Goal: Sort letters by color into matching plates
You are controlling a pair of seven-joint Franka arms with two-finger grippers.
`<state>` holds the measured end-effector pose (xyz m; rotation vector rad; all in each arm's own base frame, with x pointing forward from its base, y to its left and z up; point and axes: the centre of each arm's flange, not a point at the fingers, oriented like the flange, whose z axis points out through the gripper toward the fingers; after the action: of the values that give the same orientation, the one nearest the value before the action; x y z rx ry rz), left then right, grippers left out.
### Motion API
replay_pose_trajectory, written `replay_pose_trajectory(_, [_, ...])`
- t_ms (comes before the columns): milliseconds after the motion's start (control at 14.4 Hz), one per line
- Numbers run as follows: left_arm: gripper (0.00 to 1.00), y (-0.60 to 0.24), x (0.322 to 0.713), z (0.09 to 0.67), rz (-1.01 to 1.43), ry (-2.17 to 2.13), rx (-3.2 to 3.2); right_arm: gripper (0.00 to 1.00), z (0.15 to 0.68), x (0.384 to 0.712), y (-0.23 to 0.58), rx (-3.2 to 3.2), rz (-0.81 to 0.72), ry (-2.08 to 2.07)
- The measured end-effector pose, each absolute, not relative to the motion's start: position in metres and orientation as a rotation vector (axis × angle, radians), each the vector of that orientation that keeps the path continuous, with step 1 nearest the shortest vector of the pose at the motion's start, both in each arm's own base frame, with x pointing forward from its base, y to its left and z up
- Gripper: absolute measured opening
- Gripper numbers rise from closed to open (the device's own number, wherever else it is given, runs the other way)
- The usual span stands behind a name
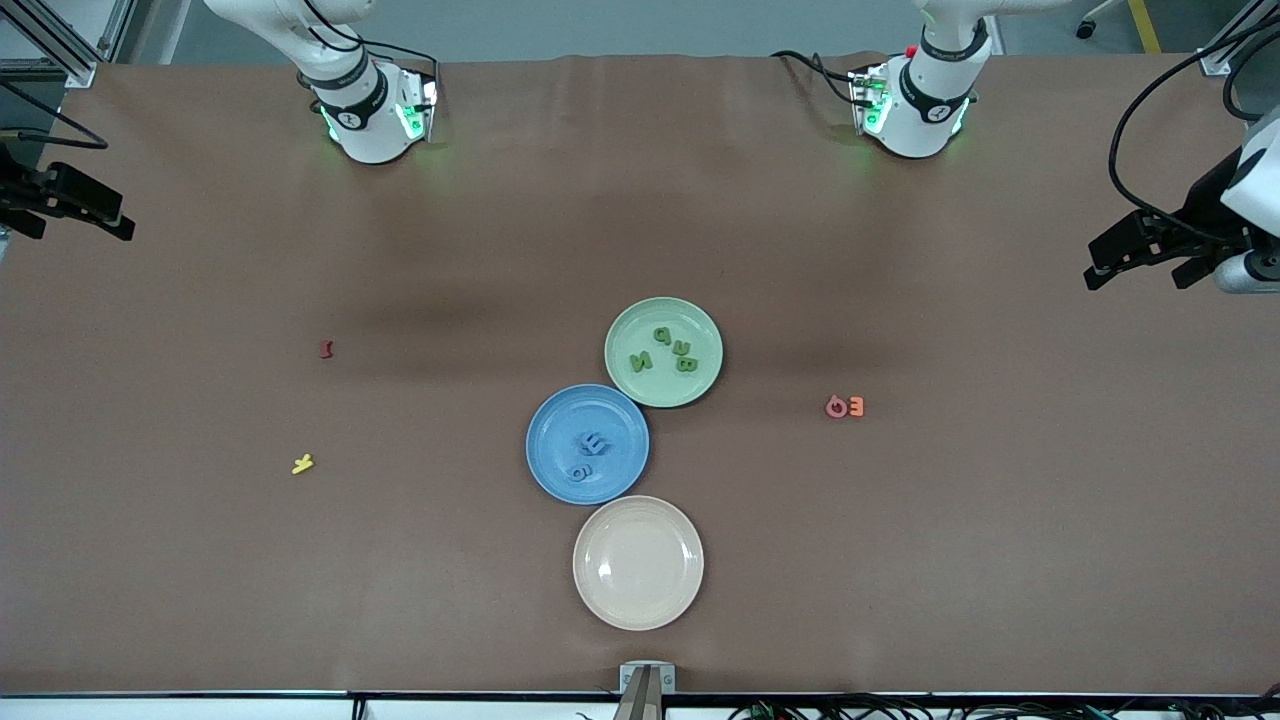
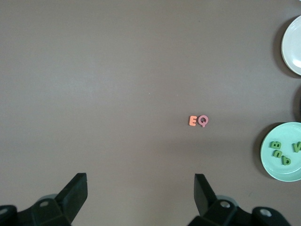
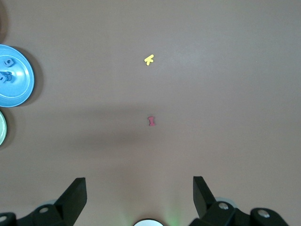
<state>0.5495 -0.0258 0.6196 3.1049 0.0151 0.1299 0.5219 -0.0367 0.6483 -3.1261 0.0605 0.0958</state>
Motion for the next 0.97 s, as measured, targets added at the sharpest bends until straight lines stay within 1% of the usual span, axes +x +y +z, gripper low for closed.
replay_pose_trajectory(417, [1.00, -0.0250, 0.5545, 0.6314, 0.130, 0.013, 3.112, 1.00, 0.6481, 0.5218, -0.0377, -3.126, 0.096, 0.064])
replay_pose_trajectory(974, [1.00, -0.0250, 0.5585, 0.6315, 0.123, 0.012, 3.112, 1.00, 0.6478, 0.5212, -0.0406, -3.125, 0.102, 0.072])
